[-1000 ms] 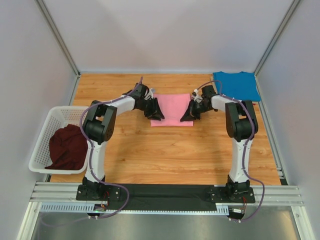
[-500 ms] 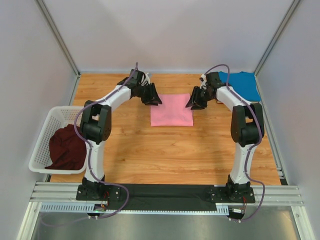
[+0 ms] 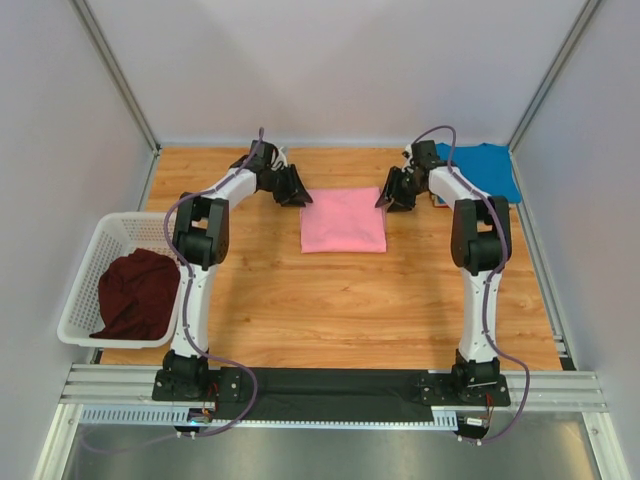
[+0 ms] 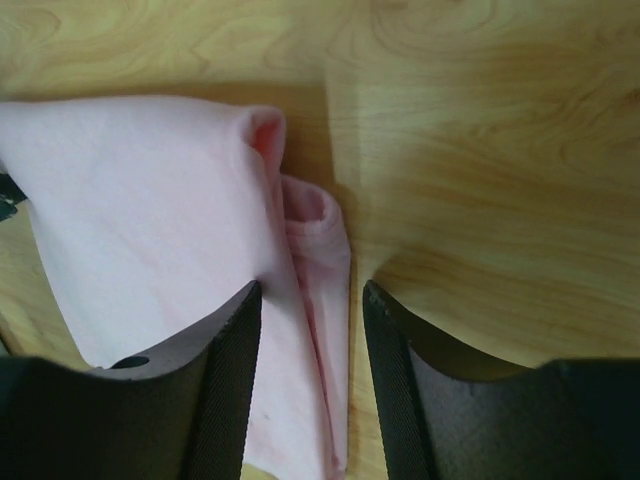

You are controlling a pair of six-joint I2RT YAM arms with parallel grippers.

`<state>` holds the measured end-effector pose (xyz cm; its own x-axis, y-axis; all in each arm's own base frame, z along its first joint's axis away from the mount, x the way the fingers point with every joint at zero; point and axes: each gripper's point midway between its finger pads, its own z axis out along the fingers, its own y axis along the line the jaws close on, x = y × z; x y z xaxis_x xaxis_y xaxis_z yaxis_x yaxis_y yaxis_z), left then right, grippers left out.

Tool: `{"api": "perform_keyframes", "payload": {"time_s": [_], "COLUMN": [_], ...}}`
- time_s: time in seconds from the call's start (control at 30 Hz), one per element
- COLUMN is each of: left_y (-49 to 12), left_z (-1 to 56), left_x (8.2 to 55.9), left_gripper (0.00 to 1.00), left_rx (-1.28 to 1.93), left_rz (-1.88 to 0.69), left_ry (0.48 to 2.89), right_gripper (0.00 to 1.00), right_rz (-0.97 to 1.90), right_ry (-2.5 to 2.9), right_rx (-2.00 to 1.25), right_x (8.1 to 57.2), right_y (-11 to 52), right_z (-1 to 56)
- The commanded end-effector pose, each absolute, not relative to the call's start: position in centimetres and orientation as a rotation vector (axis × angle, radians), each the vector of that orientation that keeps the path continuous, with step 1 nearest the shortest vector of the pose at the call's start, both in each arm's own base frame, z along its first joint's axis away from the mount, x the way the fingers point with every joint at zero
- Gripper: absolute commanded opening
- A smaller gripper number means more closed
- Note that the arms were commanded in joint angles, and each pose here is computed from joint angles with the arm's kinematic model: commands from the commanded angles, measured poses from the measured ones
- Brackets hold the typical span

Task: Fold and stack the t-shirts
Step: Fold the tshirt, then neatly place the folded tshirt to the corner

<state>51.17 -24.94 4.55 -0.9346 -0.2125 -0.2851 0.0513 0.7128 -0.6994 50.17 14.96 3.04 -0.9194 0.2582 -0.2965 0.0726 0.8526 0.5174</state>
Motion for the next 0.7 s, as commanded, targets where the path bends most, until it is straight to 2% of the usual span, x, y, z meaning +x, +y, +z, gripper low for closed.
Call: {"api": "perform_keyframes", "payload": {"time_s": [0.0, 0.1, 0.23, 0.47, 0.6, 0.67], "left_y": [-25.7, -25.5, -25.2, -24.1, -22.9, -22.8], "left_z": [6.4, 5.9, 5.6, 5.2, 5.1, 6.1], "left_x": [53.2, 53.7, 54.1, 54.5, 55.2, 55.5], "left_gripper": [0.42, 0.42, 0.42, 0.42, 0.42, 0.42], "left_rx": [-0.088, -0.098, -0.110, -0.175, -0.246, -0.245], "left_rz": [-1.122, -1.123, -1.111, -1.090, -1.060, -1.059], "left_ry": [2.490, 2.493, 2.491, 2.514, 2.538, 2.532], "right_gripper": [0.47, 0.44, 0.36, 0.12, 0.10, 0.16], "right_rz": [0.647, 0.628, 0.621, 0.618, 0.634, 0.648], "right_ry": [2.625, 2.614, 2.624, 2.622, 2.624, 2.631], "right_rx": [0.211, 0.224, 0.249, 0.278, 0.292, 0.297], "right_x": [52.4, 52.6, 52.7, 53.0, 53.2, 53.1], "right_y": [14.3, 14.0, 13.9, 13.9, 13.8, 14.0], "right_z": [2.5, 1.9, 0.7, 0.3, 0.1, 0.4]}}
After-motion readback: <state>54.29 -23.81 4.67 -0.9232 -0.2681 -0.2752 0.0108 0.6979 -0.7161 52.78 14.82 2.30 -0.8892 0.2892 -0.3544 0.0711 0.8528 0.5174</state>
